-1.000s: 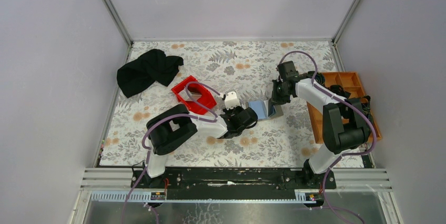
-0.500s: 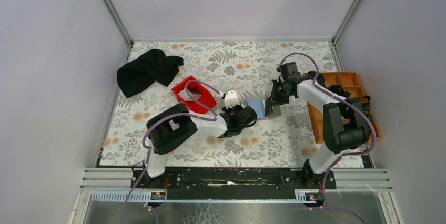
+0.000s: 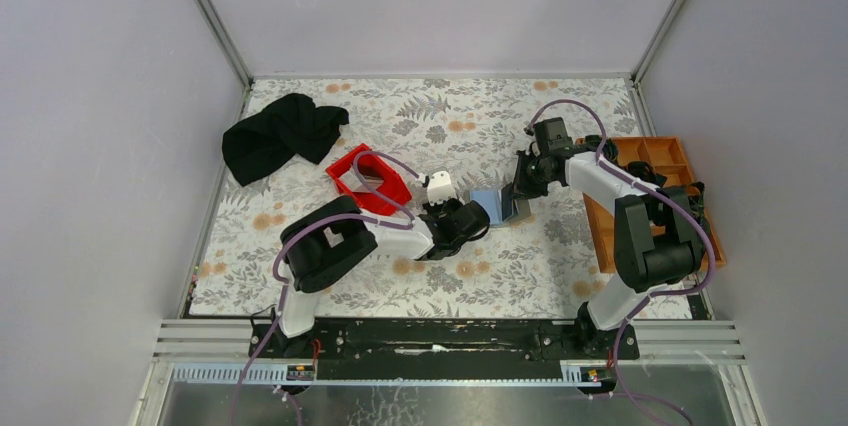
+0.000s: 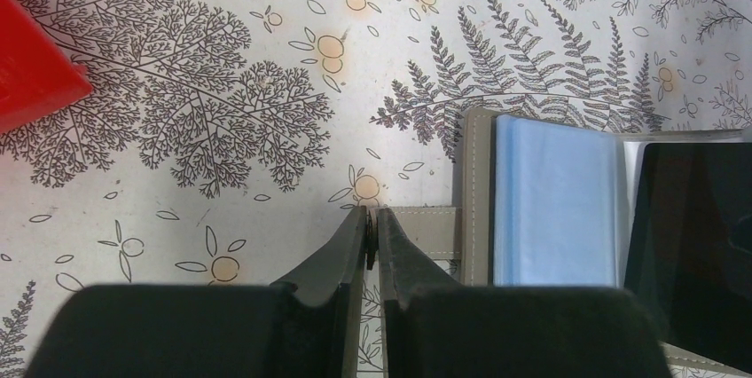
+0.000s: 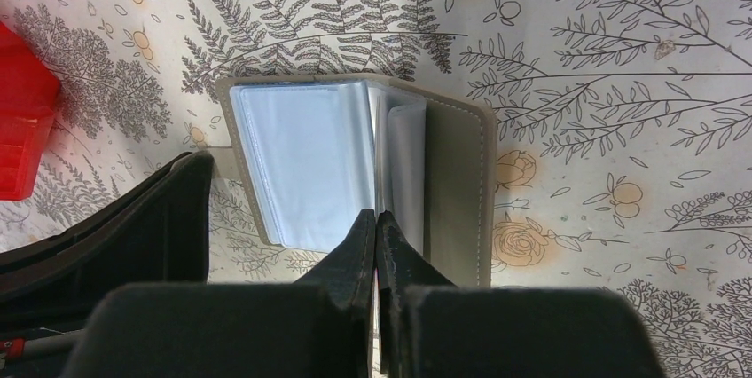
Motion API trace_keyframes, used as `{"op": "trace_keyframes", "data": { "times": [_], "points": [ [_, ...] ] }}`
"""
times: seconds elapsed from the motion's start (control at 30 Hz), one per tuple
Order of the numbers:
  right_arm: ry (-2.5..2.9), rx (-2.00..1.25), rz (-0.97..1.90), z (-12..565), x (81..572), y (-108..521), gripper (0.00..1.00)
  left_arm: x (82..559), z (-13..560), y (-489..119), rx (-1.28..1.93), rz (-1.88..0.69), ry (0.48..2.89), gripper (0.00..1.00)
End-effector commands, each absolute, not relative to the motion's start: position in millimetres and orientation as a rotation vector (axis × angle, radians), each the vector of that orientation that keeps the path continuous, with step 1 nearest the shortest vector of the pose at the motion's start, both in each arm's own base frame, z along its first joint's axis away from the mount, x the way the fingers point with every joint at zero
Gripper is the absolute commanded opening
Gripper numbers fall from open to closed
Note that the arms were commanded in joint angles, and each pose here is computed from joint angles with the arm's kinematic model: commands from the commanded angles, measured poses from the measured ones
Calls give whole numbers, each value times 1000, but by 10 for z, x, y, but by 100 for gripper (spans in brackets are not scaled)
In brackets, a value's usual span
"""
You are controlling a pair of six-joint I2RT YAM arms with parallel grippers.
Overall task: Put the credit cards into the card holder
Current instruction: Insert the credit card into the card holder.
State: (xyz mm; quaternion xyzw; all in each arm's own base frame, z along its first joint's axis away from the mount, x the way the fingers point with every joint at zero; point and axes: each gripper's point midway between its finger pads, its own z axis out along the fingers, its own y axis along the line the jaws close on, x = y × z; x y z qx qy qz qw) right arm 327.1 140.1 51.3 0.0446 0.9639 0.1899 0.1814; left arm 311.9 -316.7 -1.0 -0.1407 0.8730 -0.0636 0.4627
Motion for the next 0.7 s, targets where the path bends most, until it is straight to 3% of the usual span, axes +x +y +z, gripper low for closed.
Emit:
{"op": "trace_keyframes", "data": {
  "times": [0.0, 0.67],
  "points": [
    [2664, 107, 621, 698, 3339, 1496, 0, 2390, -942, -2060, -95, 404, 2480, 0],
    [2655, 105, 665, 745, 3322, 1538, 0, 2361, -971, -2033, -101, 418, 2491, 0]
  ]
}}
